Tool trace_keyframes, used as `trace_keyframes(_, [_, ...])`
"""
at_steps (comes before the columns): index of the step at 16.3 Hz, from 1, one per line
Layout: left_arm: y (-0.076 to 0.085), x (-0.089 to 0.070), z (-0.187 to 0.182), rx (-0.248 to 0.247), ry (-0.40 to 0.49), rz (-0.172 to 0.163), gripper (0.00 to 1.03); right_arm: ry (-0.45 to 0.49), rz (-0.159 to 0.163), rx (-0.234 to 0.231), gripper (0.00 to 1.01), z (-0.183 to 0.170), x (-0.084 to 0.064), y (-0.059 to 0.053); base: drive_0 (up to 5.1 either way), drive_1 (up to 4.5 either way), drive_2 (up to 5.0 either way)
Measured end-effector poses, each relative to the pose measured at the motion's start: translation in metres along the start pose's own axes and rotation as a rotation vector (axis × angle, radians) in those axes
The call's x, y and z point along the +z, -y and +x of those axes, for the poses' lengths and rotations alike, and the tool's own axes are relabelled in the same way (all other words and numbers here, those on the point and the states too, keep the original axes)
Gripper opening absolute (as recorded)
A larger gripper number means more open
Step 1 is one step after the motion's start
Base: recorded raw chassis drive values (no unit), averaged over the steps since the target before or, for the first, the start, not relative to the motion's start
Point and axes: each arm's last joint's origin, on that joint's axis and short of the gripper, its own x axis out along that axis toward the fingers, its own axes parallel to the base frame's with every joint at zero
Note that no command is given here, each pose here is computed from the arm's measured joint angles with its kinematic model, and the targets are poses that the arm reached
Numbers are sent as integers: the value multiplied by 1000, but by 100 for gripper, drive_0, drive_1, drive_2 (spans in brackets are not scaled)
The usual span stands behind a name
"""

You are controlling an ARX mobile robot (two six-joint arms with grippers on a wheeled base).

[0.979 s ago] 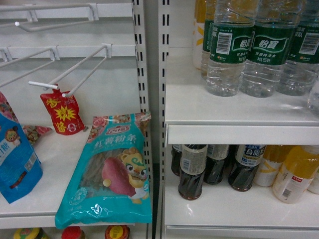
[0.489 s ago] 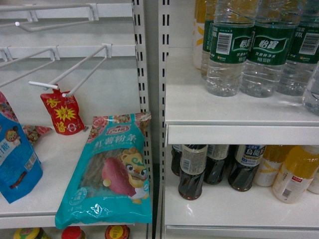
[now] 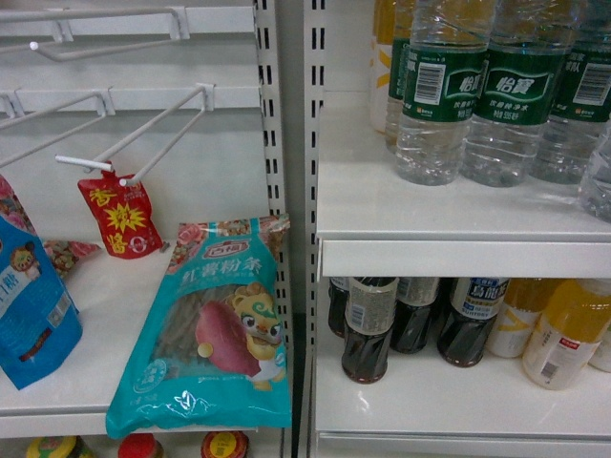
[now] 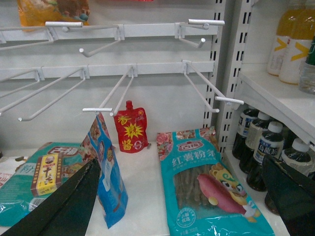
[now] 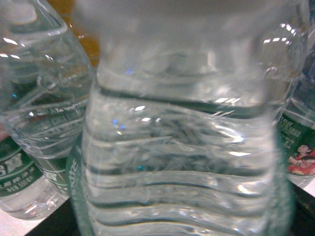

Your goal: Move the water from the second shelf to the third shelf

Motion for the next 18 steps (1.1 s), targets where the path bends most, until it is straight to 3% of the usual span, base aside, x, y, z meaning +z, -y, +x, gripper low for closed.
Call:
trace_keyframes(2, [0, 0, 0, 0, 0, 0, 98, 31, 8, 15, 97, -9, 10, 0, 0, 0, 0])
trace_keyframes(3, [0, 0, 0, 0, 0, 0, 98, 46, 14, 28, 99, -15, 13, 1, 0, 0, 0])
trace_keyframes(7, [0, 0, 0, 0, 0, 0, 98, 51, 17, 64, 98, -43, 11, 4, 0, 0, 0])
trace_keyframes(11, [0, 0, 0, 0, 0, 0, 98, 94, 21, 121, 98, -106, 13, 5, 0, 0, 0])
trace_keyframes(12, [0, 0, 0, 0, 0, 0, 98, 202, 12, 91, 88, -127, 12, 3, 0, 0, 0])
trace_keyframes(13, [0, 0, 0, 0, 0, 0, 98, 254, -3, 73, 75, -147, 0, 7, 0, 0, 0])
trace_keyframes(14, [0, 0, 0, 0, 0, 0, 98, 271, -8, 60, 62, -155, -13, 11, 0, 0, 0])
trace_keyframes(17, [0, 0, 0, 3, -1, 0, 98, 209, -21, 36, 24, -157, -56, 26, 0, 0, 0])
trace_keyframes(18, [0, 0, 0, 0, 0, 0, 98, 231, -21, 42, 11, -162, -61, 26, 0, 0, 0])
